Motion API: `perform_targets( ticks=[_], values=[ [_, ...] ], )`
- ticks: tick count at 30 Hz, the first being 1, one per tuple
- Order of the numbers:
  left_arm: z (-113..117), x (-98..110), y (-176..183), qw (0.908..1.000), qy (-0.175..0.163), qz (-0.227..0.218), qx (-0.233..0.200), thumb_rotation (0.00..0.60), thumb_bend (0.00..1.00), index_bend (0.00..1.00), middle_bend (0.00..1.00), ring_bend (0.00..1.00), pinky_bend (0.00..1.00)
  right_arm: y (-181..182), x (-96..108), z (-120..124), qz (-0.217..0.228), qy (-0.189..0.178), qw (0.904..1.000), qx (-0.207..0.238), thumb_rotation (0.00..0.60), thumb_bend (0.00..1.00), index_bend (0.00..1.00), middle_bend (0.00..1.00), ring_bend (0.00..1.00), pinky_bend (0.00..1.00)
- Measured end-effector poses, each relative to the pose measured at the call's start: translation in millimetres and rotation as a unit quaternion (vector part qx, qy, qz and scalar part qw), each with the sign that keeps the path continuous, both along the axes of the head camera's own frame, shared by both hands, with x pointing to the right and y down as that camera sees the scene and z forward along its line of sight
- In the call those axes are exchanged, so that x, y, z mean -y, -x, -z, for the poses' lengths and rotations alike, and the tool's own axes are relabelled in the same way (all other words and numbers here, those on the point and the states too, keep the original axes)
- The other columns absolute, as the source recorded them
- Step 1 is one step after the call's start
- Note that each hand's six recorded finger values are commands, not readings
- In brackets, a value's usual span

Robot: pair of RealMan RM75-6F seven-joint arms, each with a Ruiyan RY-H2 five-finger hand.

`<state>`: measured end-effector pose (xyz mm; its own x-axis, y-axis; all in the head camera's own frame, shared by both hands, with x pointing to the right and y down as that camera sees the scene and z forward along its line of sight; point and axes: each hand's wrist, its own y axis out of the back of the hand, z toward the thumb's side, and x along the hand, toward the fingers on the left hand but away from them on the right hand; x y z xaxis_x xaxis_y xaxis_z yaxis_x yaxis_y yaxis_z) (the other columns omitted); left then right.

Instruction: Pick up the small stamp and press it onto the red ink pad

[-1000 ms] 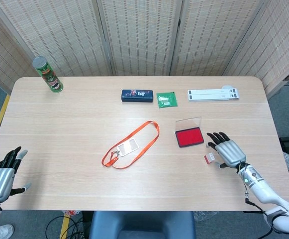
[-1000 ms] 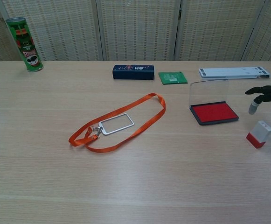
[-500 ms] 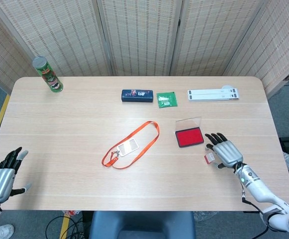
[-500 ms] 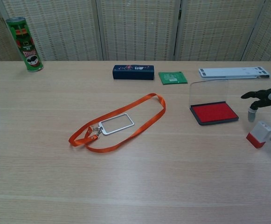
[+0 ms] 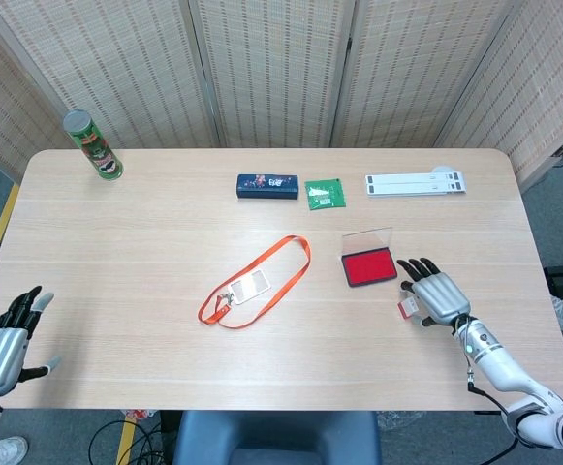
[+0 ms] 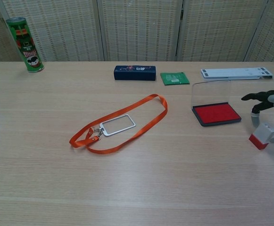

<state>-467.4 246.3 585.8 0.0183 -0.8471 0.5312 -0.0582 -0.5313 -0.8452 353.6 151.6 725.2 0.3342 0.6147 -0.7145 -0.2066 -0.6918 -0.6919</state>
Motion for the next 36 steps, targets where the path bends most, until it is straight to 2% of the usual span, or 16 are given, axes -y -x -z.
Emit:
perform_targets(
  ticks=[10,16,19,20,24,27,30,36],
  values=[
    [1.1,-0.1,-0.1,1.0,-0.003,-0.002,-0.003,0.6,0.2,0.03,0.0,0.0,0.25,1.5,2.1,-0.7,-0.001,-0.011,0.9999,-0.004,0.6,0.24,0.55,0.03,0.0,0.0],
    [1.4,-0.4,0.4,1.0,-0.003,-0.001,-0.002,0.6,0.2,0.03,0.0,0.0,0.25,4.8,6.3,3.8,-0.004,-0.03,0.9995,0.006,0.6,0.25,0.62,0.22,0.0,0.0],
    [1.5,-0.7,0.1,1.0,-0.002,-0.002,-0.003,0.6,0.2,0.03,0.0,0.0,0.25,7.0,9.4,9.3,-0.005,-0.036,0.9993,0.013,0.6,0.25,0.63,0.38,0.07,0.0],
    [1.6,-0.7,-0.1,1.0,-0.002,-0.002,-0.004,0.6,0.2,0.03,0.0,0.0,0.25,8.2,10.4,11.6,-0.005,-0.038,0.9991,0.015,0.6,0.25,0.63,0.44,0.13,0.03],
    [2.4,-1.0,-0.2,1.0,-0.003,-0.002,-0.005,0.6,0.2,0.03,0.0,0.0,0.25,16.1,15.0,23.9,0.001,-0.051,0.9983,0.026,0.6,0.25,0.68,0.71,0.44,0.45],
    [2.6,-1.1,-0.1,1.0,-0.002,-0.001,-0.007,0.6,0.2,0.03,0.0,0.0,0.25,23.1,18.0,32.6,0.011,-0.063,0.9976,0.029,0.6,0.25,0.76,0.87,0.62,0.66],
    [2.8,-0.9,0.5,1.0,-0.001,0.0,-0.008,0.6,0.2,0.03,0.0,0.0,0.25,30.2,20.8,38.4,0.017,-0.069,0.997,0.029,0.6,0.27,0.84,0.98,0.74,0.78],
    [2.7,-0.5,0.7,0.9999,0.001,0.002,-0.011,0.6,0.2,0.03,0.0,0.0,0.25,39.0,30.6,38.6,0.012,-0.062,0.9978,0.023,0.6,0.29,0.89,1.0,0.82,0.85]
  ],
)
